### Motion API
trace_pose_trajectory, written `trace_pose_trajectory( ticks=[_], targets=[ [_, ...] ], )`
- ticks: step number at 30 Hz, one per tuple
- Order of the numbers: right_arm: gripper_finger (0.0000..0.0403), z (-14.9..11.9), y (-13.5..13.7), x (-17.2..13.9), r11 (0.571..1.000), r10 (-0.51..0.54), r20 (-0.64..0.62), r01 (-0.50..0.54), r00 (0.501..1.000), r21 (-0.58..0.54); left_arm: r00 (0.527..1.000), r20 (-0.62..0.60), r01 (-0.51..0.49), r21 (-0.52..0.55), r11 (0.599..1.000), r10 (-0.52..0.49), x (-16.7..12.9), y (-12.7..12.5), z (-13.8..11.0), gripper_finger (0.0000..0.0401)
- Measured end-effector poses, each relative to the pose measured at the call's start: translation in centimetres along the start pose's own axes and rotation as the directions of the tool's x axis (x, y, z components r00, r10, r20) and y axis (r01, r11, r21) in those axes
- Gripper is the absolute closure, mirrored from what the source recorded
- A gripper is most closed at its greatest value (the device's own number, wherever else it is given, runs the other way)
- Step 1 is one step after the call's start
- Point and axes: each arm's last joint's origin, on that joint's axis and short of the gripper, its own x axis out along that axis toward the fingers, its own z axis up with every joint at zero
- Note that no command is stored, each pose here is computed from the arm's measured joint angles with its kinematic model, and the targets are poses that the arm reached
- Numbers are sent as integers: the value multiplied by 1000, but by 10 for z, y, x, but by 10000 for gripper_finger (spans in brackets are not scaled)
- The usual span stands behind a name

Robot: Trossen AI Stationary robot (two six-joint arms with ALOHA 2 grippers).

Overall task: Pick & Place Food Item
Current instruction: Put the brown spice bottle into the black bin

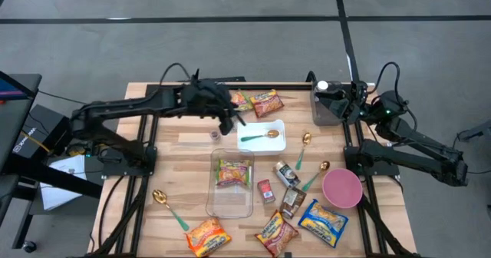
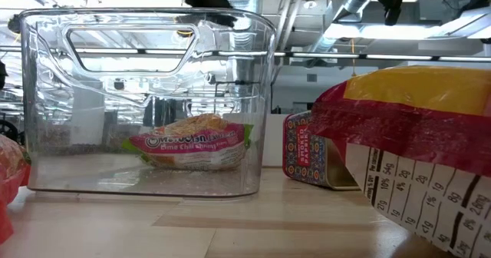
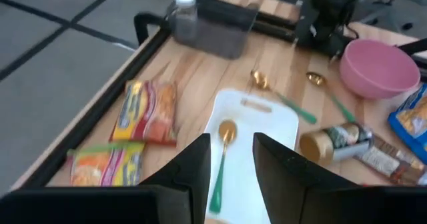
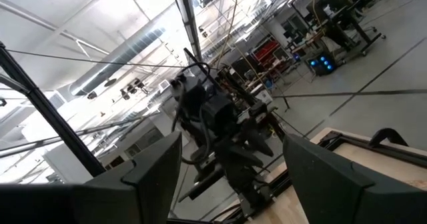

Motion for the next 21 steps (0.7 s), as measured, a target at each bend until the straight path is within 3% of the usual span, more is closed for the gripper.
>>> trace_pose_trajectory(
  ticks=[10, 21],
  targets=[
    [148, 0, 0, 0, 1000, 0, 0, 0, 1000, -1, 1000, 3, -14, -55, 998, 15, -25, 8, -34, 294],
    [148, 0, 0, 0, 1000, 0, 0, 0, 1000, -1, 999, 26, -24, -55, 998, 25, -26, 9, -34, 294]
  ],
)
